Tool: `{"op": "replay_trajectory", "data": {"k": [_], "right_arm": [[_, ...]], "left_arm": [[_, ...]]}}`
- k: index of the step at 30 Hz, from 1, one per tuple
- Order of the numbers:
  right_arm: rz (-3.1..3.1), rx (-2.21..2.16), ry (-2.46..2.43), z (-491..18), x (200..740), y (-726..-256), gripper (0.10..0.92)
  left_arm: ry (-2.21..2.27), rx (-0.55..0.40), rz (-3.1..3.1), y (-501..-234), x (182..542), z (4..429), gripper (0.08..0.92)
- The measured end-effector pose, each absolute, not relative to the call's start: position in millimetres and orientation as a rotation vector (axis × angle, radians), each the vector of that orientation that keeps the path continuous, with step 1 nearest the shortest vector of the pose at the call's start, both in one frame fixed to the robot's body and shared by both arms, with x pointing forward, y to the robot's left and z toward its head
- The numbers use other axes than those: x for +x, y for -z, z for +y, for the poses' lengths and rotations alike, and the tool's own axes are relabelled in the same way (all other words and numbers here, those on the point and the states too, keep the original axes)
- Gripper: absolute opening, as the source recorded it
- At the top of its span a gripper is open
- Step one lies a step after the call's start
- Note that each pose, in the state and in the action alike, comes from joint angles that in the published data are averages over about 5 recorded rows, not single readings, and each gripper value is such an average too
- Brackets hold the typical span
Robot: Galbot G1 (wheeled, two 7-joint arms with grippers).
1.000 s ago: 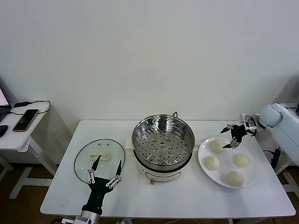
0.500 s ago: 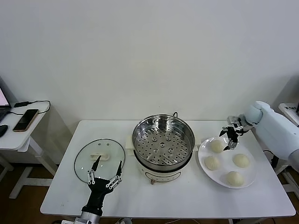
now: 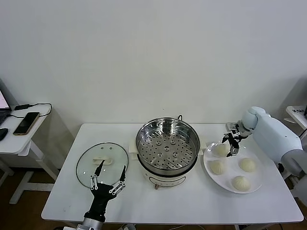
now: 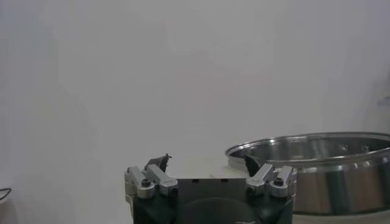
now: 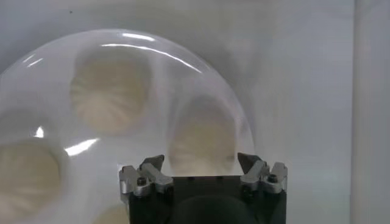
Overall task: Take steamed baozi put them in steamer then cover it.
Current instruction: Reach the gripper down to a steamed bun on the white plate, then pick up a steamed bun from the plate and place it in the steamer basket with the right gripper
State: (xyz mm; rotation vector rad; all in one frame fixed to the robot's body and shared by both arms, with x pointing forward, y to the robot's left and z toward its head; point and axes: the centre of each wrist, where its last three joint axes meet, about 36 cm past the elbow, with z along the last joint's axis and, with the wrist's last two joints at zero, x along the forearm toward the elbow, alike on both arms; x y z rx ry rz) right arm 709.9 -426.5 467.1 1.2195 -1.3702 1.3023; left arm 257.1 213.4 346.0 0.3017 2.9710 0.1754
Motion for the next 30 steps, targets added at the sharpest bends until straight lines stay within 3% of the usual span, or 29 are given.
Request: {"op": "replay_trajectory", "data": {"k": [6, 15, 23, 30], "right_arm": [[-1.363, 1.215, -1.307, -425.1, 709.2, -463.5, 0.662], [-1.361, 1.236, -1.361, -424.5, 708.5, -488.4, 0.631], [-1.326, 1.357, -1.590, -408.7, 711.3, -573.0, 0.628], [-1.200, 1.524, -1.915, -352.8, 707.3, -666.1, 0.635]], "left_arm": [[-0.166, 0.308, 2.958, -346.9, 257.7, 213.3, 0.823], [-0.161, 0.315, 2.944, -347.8, 260.8, 214.2, 0.823], [-0.161, 0.323, 2.929, -351.3, 263.0, 214.5, 0.823], [-0.155, 0.334, 2.915, -355.4, 265.2, 213.0, 0.823]]}}
